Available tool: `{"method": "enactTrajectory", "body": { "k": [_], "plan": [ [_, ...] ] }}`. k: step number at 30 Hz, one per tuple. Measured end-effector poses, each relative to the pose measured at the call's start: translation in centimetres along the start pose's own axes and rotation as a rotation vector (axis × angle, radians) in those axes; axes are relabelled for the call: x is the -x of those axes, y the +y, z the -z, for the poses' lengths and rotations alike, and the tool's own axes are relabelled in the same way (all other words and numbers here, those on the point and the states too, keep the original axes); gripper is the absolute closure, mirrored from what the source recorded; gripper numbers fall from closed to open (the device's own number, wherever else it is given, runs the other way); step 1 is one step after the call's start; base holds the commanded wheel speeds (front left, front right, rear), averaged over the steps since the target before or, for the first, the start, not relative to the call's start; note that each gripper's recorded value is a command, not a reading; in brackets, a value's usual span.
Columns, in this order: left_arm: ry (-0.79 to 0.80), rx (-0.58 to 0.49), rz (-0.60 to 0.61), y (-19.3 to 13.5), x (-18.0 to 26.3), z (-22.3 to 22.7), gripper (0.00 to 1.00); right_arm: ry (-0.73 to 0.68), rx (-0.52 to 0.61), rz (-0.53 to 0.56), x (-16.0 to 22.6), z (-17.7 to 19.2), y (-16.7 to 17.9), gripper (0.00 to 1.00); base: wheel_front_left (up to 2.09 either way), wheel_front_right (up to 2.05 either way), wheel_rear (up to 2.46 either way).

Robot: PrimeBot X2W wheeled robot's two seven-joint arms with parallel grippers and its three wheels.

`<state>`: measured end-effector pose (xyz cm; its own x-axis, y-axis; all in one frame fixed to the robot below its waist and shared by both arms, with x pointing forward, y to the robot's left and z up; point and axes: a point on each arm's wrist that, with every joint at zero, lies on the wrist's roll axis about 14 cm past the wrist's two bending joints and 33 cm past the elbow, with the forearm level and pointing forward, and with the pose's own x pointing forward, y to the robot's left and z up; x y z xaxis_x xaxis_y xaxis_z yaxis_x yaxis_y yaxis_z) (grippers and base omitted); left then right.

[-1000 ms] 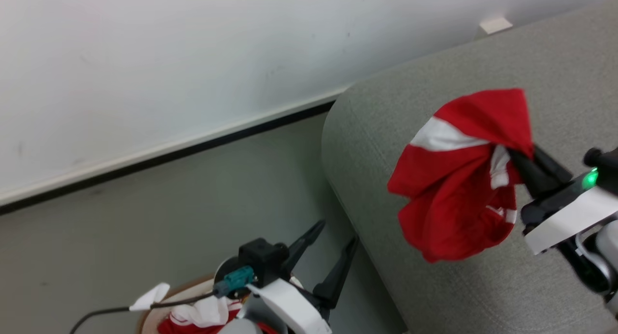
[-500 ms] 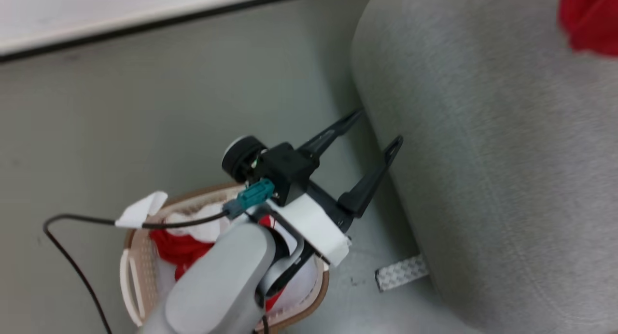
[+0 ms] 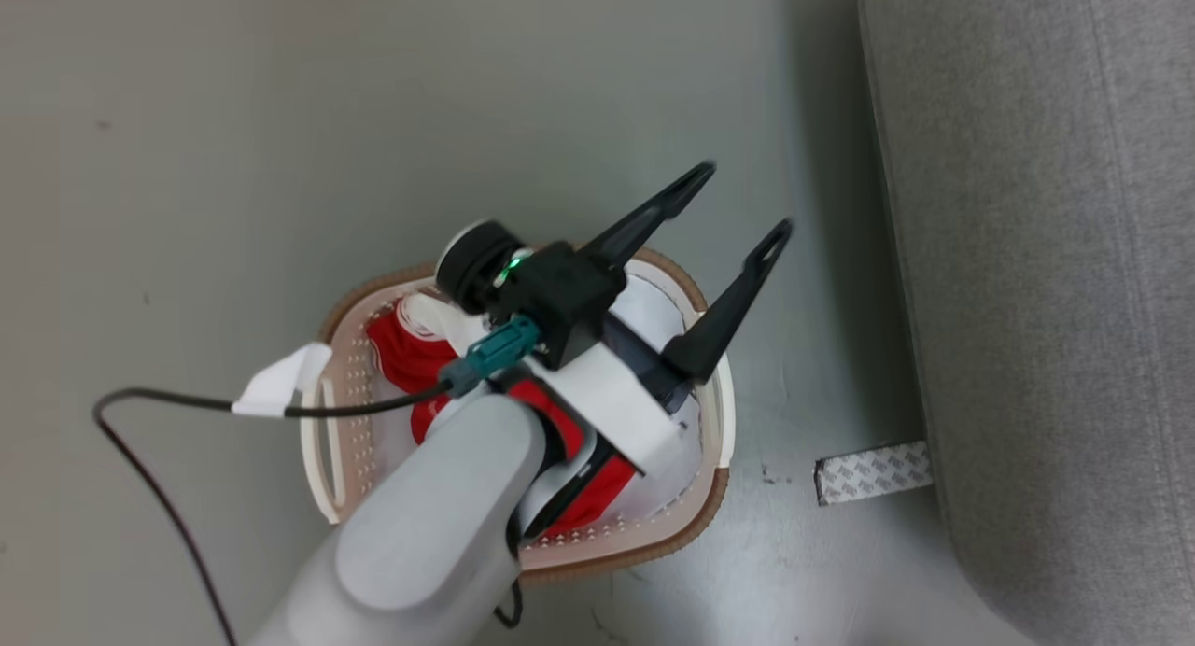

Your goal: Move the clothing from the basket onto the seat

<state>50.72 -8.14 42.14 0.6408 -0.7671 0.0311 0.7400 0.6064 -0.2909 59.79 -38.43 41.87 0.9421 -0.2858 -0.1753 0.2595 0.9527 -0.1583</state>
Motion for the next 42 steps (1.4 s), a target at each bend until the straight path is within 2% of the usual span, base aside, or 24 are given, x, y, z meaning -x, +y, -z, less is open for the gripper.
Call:
{"method": "enactTrajectory", "body": {
  "k": [1, 5, 9, 12, 21, 29, 35, 42],
  "plan": [
    [0.009, -0.001, -0.007, 0.1, 0.4, 0.2, 0.00, 0.020, -0.016, 0.002, 0.4, 0.7, 0.3, 0.00, 0.00, 0.00, 0.00],
    [0.010, -0.029, -0.020, 0.1, 1.2, -0.6, 0.00, -0.038, -0.079, 0.024, 1.4, -1.5, 0.1, 0.00, 0.00, 0.00, 0.00],
    [-0.001, -0.061, -0.048, 0.3, 2.3, -2.0, 0.00, -0.057, -0.082, -0.008, 4.0, -2.2, 0.9, 0.00, 0.00, 0.00, 0.00],
    [-0.020, -0.083, -0.083, 0.5, 3.1, -3.4, 0.00, -0.133, -0.103, -0.020, 5.9, -4.7, 0.9, 0.00, 0.00, 0.00, 0.00],
    [-0.108, -0.102, -0.253, 0.4, 7.7, -7.7, 0.00, -0.263, -0.132, -0.113, 14.3, -7.8, 2.8, 0.00, 0.00, 0.00, 0.00],
    [-0.138, -0.139, -0.493, 2.3, 15.6, -9.7, 0.00, -0.392, -0.167, -0.209, 19.6, -11.4, 6.2, 0.00, 0.00, 0.00, 0.00],
    [-0.159, -0.163, -0.681, 3.5, 22.5, -10.2, 0.00, -0.392, -0.201, -0.302, 23.0, -11.0, 10.2, 0.00, 0.00, 0.00, 0.00],
    [-0.185, -0.167, -0.804, 3.0, 28.2, -9.9, 0.00, -0.333, -0.194, -0.391, 26.6, -8.5, 13.8, 0.00, 0.00, 0.00, 0.00]
  ]
}}
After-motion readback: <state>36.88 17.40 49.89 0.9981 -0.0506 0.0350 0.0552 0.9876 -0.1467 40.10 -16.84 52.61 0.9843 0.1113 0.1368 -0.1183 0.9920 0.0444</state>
